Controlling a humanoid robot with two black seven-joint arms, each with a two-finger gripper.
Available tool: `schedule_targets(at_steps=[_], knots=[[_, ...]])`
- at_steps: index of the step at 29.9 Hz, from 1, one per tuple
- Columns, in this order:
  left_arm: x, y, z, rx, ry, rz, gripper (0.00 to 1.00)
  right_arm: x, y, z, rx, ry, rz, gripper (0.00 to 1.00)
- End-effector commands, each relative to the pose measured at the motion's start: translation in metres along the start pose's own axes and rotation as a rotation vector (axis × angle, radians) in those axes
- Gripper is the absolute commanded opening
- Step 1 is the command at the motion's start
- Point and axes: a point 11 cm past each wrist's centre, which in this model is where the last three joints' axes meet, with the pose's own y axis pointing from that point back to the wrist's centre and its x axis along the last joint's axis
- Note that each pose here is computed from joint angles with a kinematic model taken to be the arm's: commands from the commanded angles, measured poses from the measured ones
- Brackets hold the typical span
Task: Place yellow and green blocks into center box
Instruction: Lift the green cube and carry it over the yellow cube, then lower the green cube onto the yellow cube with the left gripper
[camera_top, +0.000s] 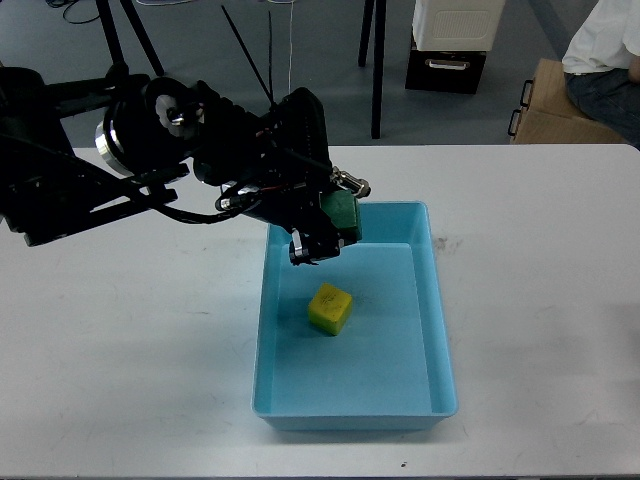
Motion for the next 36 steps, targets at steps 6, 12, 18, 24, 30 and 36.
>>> schedule_targets(at_steps=[6,12,18,24,30,36], knots=[[-0.019,-0.034,0.014,-0.048,0.002,-0.091,0.18,0.002,0.000,0.000,0.001,-0.025,0.014,0.99],[-0.055,-0.050,0.017,-0.059,0.082,-0.145,0.19,0.006,0.000,-0.002,0.006,-0.023,0.024,0.99],[-0.058,-0.054,0.022,-0.074,0.092,-0.145,0.24,0.006,0.000,-0.002,0.008,-0.026,0.025,0.99],[-0.065,-0.057,0.025,-0.079,0.110,-0.150,0.44,0.006,-0.001,-0.003,0.008,-0.023,0.024,0.99],[-0.068,-0.059,0.028,-0.087,0.125,-0.145,0.71,0.006,-0.001,-0.003,0.008,-0.023,0.024,0.99],[-0.058,-0.062,0.029,-0.092,0.119,-0.124,0.88,0.006,0.000,-0.002,0.006,-0.023,0.024,0.99]])
